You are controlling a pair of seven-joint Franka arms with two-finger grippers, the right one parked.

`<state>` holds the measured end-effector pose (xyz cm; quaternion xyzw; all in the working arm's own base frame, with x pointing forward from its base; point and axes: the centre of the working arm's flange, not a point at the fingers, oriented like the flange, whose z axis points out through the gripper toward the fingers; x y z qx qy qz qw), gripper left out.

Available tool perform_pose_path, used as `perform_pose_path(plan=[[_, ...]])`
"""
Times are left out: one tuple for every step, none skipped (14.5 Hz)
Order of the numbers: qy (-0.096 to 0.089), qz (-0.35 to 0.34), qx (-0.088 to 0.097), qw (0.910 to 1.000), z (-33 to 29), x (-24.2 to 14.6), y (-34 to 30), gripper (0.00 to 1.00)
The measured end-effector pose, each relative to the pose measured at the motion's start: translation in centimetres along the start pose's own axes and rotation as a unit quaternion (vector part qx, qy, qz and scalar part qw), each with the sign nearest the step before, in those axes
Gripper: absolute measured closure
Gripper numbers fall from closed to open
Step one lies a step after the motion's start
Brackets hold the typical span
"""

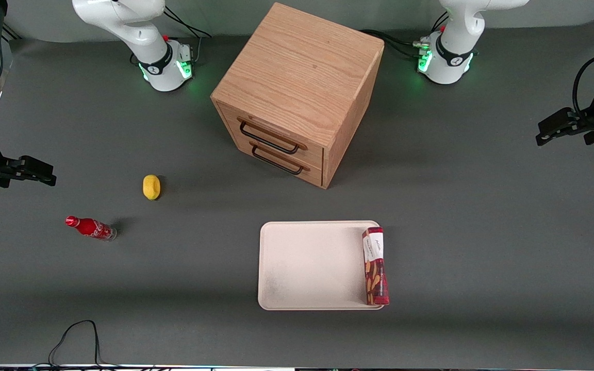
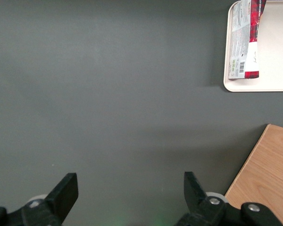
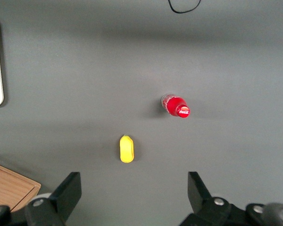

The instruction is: Place red cookie box on tray

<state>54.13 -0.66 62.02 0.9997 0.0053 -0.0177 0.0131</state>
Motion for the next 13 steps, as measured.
perform_pose_path(plan=[[-0.003,0.0,-0.001,1.0,0.04,-0.05,0.03,0.0],[-0.003,0.0,-0.001,1.0,0.06,-0.07,0.09,0.0],[-0.004,0.001,-0.001,1.0,0.06,-0.08,0.15,0.0],[-0.004,0.001,-0.001,1.0,0.08,-0.09,0.23,0.0],[-0.008,0.002,-0.001,1.0,0.14,-0.18,0.33,0.0],[-0.015,0.003,-0.001,0.9999,0.26,-0.33,0.42,0.0],[-0.021,0.003,-0.001,0.9998,0.37,-0.47,0.45,0.0],[-0.026,0.003,-0.001,0.9997,0.44,-0.57,0.4,0.0],[-0.029,0.002,-0.001,0.9996,0.5,-0.65,0.34,0.0],[-0.031,0.002,-0.001,0.9995,0.53,-0.69,0.29,0.0],[-0.031,0.001,-0.001,0.9995,0.53,-0.69,0.27,0.0],[-0.031,0.001,-0.001,0.9995,0.53,-0.69,0.27,0.0],[-0.031,0.001,-0.001,0.9995,0.53,-0.7,0.26,0.0]])
